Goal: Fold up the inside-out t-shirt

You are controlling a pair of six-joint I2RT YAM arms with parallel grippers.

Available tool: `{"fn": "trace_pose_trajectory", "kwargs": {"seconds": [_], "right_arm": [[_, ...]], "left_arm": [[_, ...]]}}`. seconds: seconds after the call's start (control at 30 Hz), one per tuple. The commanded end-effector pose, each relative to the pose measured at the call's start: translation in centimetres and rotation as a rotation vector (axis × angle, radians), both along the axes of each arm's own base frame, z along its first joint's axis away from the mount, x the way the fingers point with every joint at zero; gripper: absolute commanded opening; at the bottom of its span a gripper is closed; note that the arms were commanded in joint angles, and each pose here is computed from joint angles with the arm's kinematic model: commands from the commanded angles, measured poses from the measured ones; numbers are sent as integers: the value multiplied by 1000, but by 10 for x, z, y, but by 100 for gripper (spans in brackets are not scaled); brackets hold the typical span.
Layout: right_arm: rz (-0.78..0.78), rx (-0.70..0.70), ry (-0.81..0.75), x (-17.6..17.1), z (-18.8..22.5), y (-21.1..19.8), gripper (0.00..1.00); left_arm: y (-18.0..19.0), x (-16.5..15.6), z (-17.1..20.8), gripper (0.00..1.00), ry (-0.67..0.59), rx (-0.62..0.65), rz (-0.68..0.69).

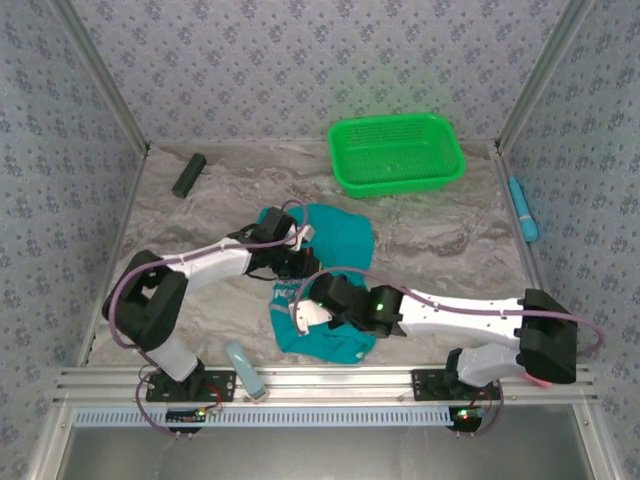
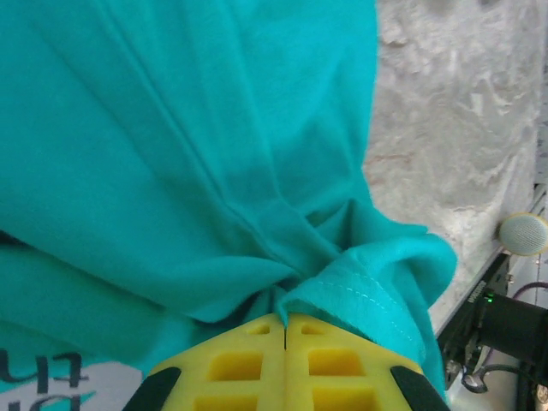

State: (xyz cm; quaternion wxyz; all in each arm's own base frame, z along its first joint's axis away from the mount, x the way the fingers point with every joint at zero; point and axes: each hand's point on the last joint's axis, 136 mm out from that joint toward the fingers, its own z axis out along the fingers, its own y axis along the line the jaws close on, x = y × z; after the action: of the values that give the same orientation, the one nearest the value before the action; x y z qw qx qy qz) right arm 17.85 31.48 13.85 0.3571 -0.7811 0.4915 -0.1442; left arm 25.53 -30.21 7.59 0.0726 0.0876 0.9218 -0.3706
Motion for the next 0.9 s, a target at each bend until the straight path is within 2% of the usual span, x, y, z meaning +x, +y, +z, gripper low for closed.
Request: {"fn": "trace_pose_trajectory", "kwargs": {"seconds": [0.0, 0.03, 0.13, 0.23, 0.3, 0.37, 0.5, 0.7, 0.87], "right_arm": [[-30, -234, -127, -1, 12, -27, 0], [-9, -239, -112, -8, 10, -23, 1], [103, -235, 67, -52, -9, -3, 4], [195, -207, 373, -108, -31, 11, 9], [230, -171, 552, -135, -35, 15, 17], [245, -145, 656, -144, -34, 13, 24], [149, -55, 690, -120, -22, -2, 26], [-131, 397, 518, -32, 24, -5, 31], [-306, 533, 522, 3, 7, -17, 36]], "left_arm": [[-2, 21, -7, 0, -36, 17, 40], [-3, 21, -9, 0, -30, 14, 38], [-4, 20, -15, 0, -23, 19, 33], [-2, 17, -21, 0, -15, 20, 24], [-2, 15, -22, 0, -11, 12, 19], [-1, 13, -24, 0, -7, 5, 12], [-1, 7, -23, 0, -3, -7, -2], [5, -12, -16, 0, 27, -43, -7], [8, -26, -11, 0, 53, -81, -14]]}}
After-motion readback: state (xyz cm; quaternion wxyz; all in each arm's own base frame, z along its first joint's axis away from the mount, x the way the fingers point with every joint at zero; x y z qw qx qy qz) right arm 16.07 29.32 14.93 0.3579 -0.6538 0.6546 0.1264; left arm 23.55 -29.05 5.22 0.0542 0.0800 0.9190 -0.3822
